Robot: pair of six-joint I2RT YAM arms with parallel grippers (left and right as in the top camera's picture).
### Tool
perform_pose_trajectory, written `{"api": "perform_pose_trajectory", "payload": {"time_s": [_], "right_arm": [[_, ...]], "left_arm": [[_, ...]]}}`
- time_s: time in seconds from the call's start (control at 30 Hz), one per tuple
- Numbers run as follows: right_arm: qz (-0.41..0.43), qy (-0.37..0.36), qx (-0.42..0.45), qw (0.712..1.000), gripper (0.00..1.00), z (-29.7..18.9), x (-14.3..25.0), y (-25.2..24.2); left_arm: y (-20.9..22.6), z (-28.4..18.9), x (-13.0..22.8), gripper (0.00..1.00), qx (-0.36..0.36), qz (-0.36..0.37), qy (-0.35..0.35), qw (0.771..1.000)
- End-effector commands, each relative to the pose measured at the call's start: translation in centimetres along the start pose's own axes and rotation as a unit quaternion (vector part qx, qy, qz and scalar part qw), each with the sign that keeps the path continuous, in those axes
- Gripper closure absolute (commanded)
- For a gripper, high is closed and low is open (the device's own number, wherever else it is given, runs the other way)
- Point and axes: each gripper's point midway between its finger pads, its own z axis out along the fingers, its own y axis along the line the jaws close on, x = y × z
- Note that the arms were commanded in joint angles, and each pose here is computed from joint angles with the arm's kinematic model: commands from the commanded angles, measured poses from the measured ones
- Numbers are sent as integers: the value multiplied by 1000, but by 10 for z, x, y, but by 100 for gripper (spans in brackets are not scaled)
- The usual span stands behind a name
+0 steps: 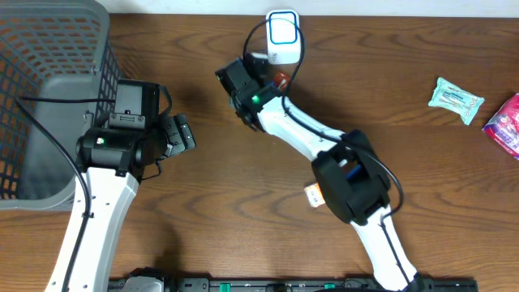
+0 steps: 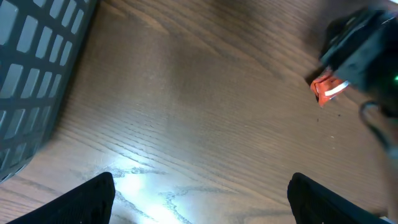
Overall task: Scan the item barcode
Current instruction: 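Reach the right gripper to the red bar and grasp it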
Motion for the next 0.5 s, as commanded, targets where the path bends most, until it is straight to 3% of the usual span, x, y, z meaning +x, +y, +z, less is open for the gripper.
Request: {"api": "perform_pose_trajectory", "payload": {"time_s": [0.0,0.27,0.47], "right_arm": [[-1,-3,33,999,36,6,3,-16],[-29,38,95,994,54,5,19,-51],[-55,78,138,986,54,-1,34,-75]], "left_arm": [[4,0,-1,11,-6,-3,-4,1000],[4,0,-1,11,-6,-3,-4,1000],[4,0,-1,11,-6,-3,-4,1000]]}}
